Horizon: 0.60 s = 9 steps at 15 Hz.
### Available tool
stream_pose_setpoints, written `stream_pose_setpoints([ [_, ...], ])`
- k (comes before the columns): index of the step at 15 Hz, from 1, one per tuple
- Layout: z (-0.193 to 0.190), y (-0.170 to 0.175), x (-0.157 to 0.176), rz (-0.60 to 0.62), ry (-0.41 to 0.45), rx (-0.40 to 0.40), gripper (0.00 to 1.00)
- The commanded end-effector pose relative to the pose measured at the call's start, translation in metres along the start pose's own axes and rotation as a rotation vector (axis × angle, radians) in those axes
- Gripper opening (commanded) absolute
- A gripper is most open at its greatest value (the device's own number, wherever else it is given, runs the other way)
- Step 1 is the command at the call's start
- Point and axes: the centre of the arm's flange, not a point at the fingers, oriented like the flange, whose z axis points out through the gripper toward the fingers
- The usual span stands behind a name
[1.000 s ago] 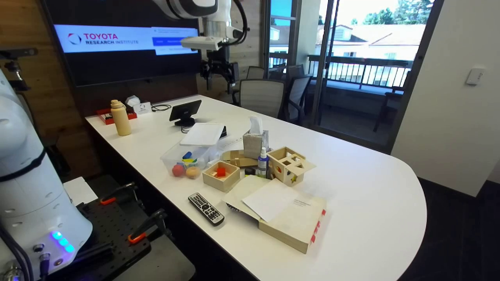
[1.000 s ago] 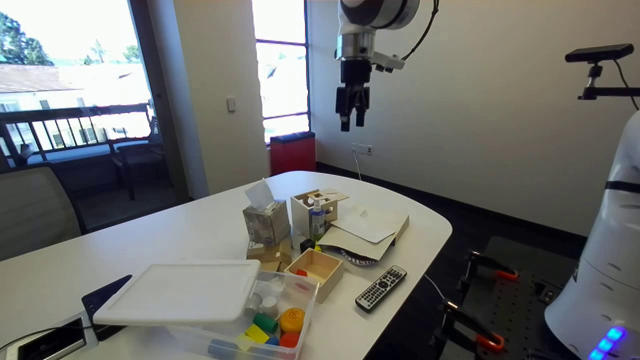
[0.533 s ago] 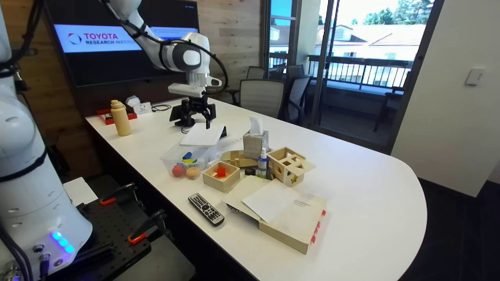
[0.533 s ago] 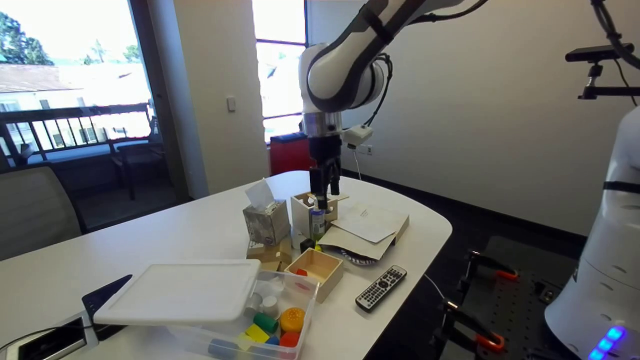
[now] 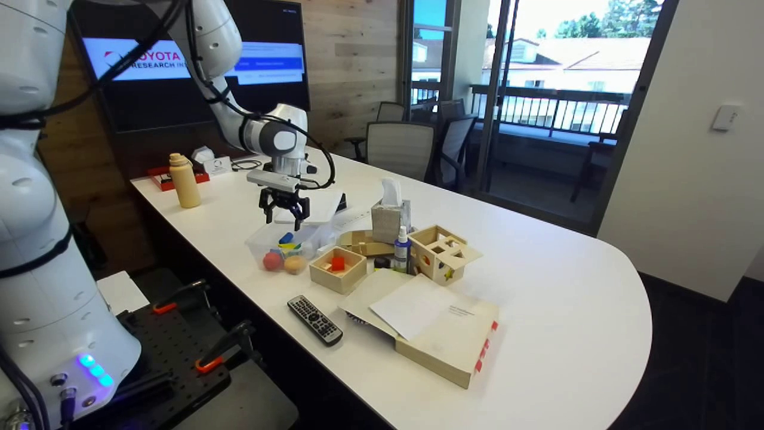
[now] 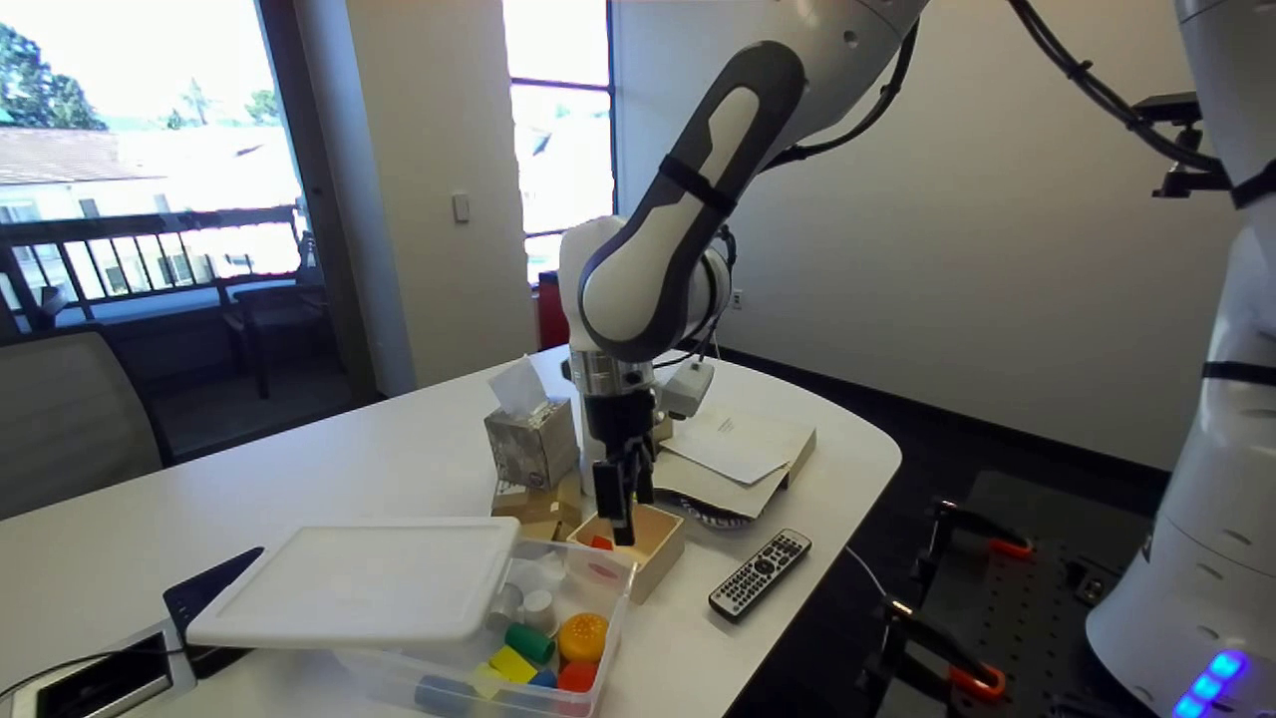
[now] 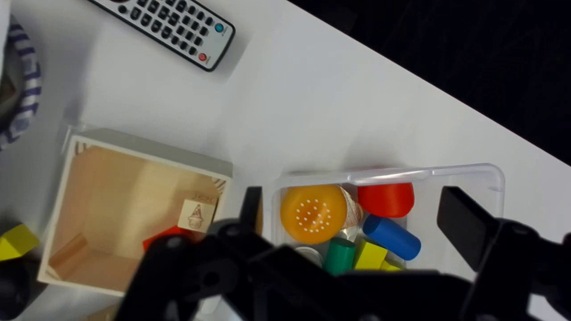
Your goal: Move the red block from the left bowl to the right box
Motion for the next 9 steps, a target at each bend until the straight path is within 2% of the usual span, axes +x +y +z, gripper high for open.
stream_pose_setpoints([
  [1, 0.028, -0.011, 0.033, -0.077, 0.038, 0.027, 1.0],
  [9, 0.057, -0.026, 0.096, -0.269, 0.023, 0.072, 1.0],
])
